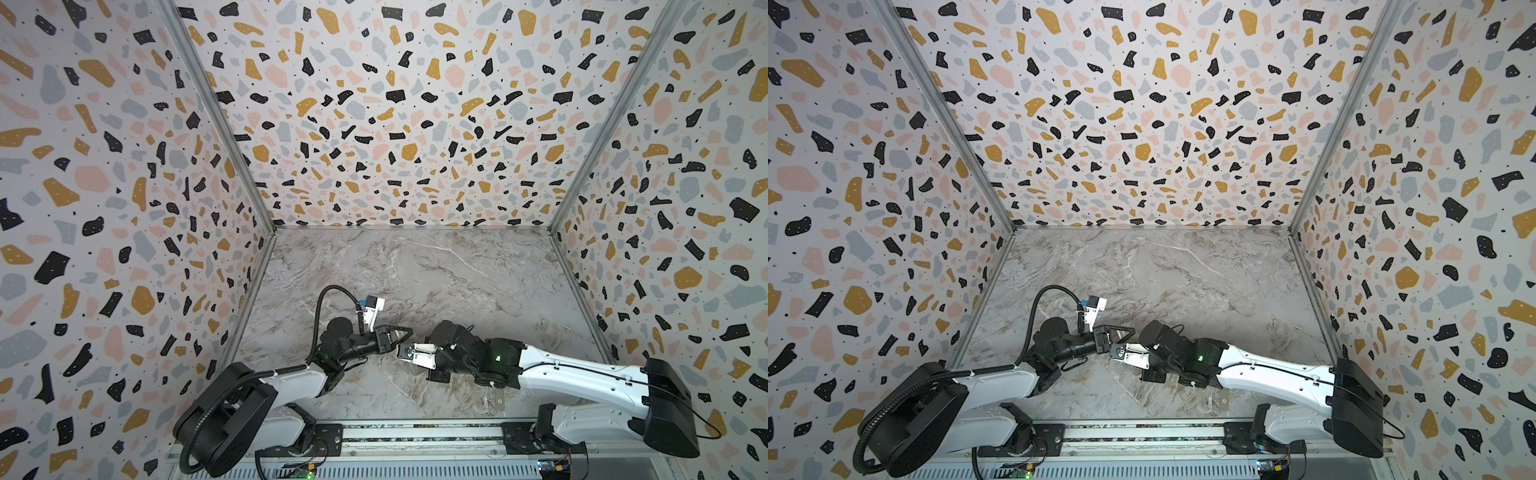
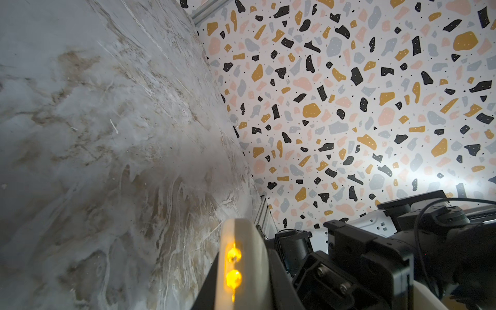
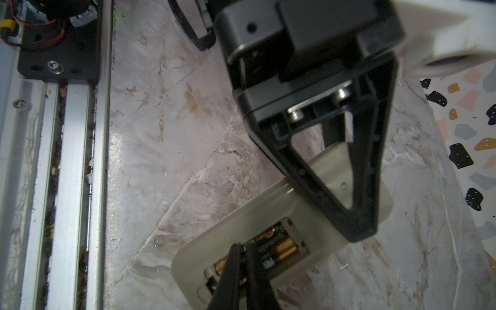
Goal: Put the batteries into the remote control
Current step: 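Press the second battery down into the compartment with the right gripper fingers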
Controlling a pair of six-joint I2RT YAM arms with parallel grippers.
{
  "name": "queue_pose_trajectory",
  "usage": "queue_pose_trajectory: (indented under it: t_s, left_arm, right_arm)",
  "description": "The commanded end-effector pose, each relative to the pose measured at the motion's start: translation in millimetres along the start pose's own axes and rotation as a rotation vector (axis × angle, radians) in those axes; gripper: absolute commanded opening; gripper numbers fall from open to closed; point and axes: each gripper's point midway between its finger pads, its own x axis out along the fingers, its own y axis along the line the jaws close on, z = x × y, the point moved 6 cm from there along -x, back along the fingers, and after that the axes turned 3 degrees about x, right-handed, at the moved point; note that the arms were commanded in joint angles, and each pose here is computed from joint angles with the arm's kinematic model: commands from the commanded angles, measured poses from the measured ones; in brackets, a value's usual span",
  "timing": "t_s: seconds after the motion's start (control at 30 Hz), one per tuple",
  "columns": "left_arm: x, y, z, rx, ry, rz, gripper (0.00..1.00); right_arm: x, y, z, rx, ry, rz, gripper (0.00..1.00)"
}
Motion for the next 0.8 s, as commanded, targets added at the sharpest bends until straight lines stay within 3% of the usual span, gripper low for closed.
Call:
queue_pose_trajectory:
  t_s: [0.0, 0.47, 0.57, 0.77]
  left_arm:
    - [2.2, -30.5, 8.5, 0.091, 0.001, -0.128, 0.0]
    - [3.1, -28.2, 8.6, 0.098, 0.003, -0.103, 0.0]
    - [4.8, -20.3, 9.1, 0.111, 0.006, -0.045, 0.0]
    - [5.1, -1.8, 12.7, 0.112, -0.021, 0.061, 0.0]
  right_arm:
    - [5.0, -6.4, -3.5, 0.021, 0.014, -0.041, 0.08]
    - [9.4, -11.9, -5.7, 0.037, 0.043, -0.076, 0.06]
    - [2.9, -15.4, 1.0, 0.054, 0.022, -0.105, 0.12]
    - [-17.3, -14.3, 11.4, 0.155, -0.008, -0.166, 0.37]
